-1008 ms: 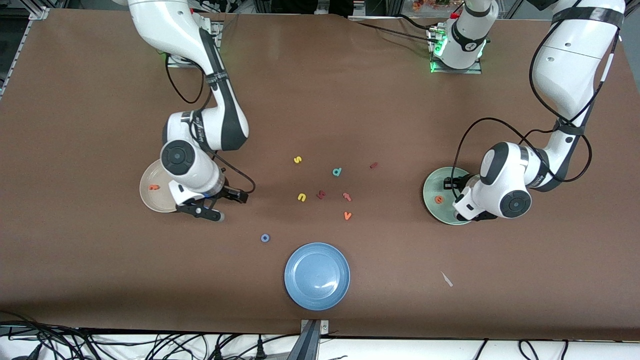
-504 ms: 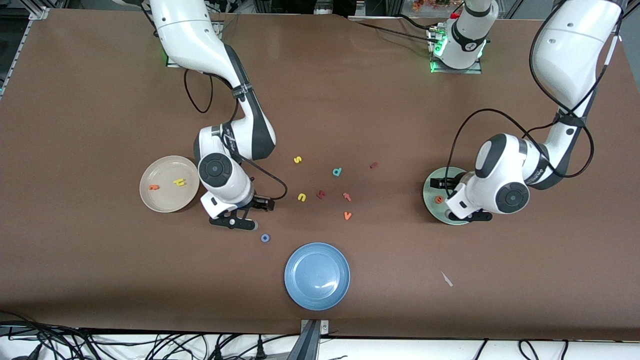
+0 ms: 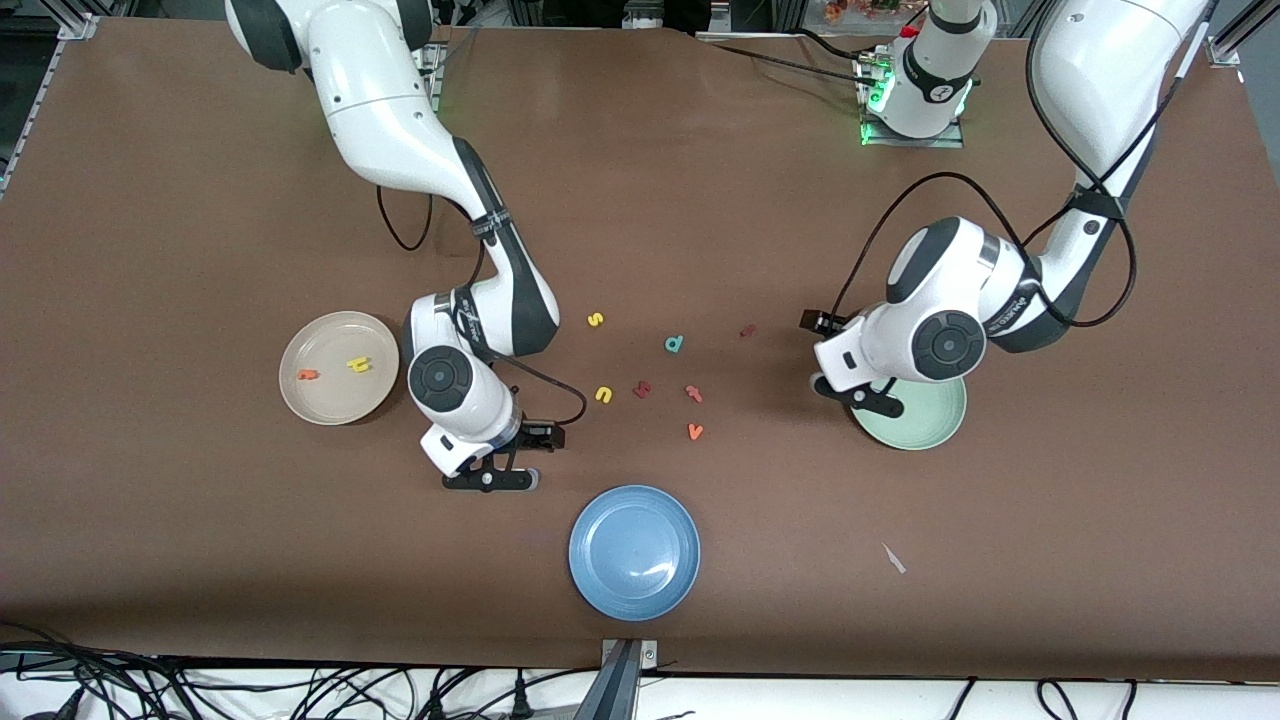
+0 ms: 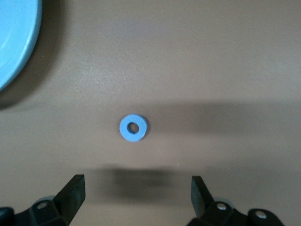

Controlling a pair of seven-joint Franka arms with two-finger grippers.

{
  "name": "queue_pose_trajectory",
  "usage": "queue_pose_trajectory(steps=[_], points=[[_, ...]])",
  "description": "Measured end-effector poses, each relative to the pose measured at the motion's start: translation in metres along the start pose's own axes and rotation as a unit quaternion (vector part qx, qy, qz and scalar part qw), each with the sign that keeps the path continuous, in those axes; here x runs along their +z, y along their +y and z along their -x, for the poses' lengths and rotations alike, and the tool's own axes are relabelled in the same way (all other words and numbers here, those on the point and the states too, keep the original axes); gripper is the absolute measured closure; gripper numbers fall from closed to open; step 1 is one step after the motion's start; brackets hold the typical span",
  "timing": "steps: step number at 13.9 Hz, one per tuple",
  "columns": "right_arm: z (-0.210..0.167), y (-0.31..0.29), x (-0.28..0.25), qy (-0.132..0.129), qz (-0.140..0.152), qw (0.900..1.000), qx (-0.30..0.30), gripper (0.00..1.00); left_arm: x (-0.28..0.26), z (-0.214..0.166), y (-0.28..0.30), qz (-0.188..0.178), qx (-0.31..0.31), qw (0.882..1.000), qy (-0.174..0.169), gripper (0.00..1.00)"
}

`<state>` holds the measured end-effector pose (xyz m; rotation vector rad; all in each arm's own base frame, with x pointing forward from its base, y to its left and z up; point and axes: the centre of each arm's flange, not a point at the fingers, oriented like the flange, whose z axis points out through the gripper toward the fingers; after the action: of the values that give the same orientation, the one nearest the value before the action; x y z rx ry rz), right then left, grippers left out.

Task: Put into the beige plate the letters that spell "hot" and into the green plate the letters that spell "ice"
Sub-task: 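Release the teal letter on the green plate while the right gripper reaches the blue ring, then grasp the blue ring with the right gripper while the left gripper grasps the red letter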

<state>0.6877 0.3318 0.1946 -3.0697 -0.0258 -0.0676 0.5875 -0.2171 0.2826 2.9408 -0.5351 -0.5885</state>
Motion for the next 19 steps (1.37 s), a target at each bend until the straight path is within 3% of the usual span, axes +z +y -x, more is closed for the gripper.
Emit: queue_pose_trajectory(steps=[4, 11, 13, 14, 15, 16, 17, 18, 19], points=[[-0.009, 0.009, 0.01, 0.003, -0.004, 1.0, -0.022, 0.0, 0.037, 0.0, 0.023, 0.004, 0.056, 0.998, 0.026, 0.0], [-0.016, 0.001, 0.01, 0.023, -0.01, 0.999, -0.03, 0.0, 0.078, 0.016, 0.082, -0.054, 0.156, 0.985, 0.049, 0.04], [-0.015, 0.001, 0.016, 0.024, -0.009, 0.999, -0.034, 0.01, 0.085, 0.017, 0.085, -0.074, 0.178, 0.979, 0.066, 0.09], [-0.015, 0.002, 0.016, 0.024, -0.009, 0.999, -0.036, 0.03, 0.089, 0.017, 0.088, -0.075, 0.185, 0.977, 0.074, 0.18], [-0.015, 0.002, 0.017, 0.025, -0.009, 0.999, -0.037, 0.07, 0.094, 0.018, 0.092, -0.073, 0.193, 0.975, 0.082, 0.18], [-0.015, 0.002, 0.016, 0.025, -0.009, 0.999, -0.038, 0.08, 0.099, 0.019, 0.098, -0.077, 0.204, 0.972, 0.089, 0.25], [-0.015, 0.001, 0.016, 0.025, -0.009, 0.999, -0.038, 0.15, 0.104, 0.02, 0.104, -0.089, 0.221, 0.967, 0.093, 0.33], [-0.015, 0.001, 0.016, 0.025, -0.009, 0.999, -0.038, 0.23, 0.109, 0.019, 0.109, -0.099, 0.236, 0.962, 0.096, 0.33], [-0.015, 0.001, 0.016, 0.025, -0.009, 0.999, -0.039, 0.23, 0.112, 0.018, 0.113, -0.105, 0.247, 0.958, 0.1, 0.4]])
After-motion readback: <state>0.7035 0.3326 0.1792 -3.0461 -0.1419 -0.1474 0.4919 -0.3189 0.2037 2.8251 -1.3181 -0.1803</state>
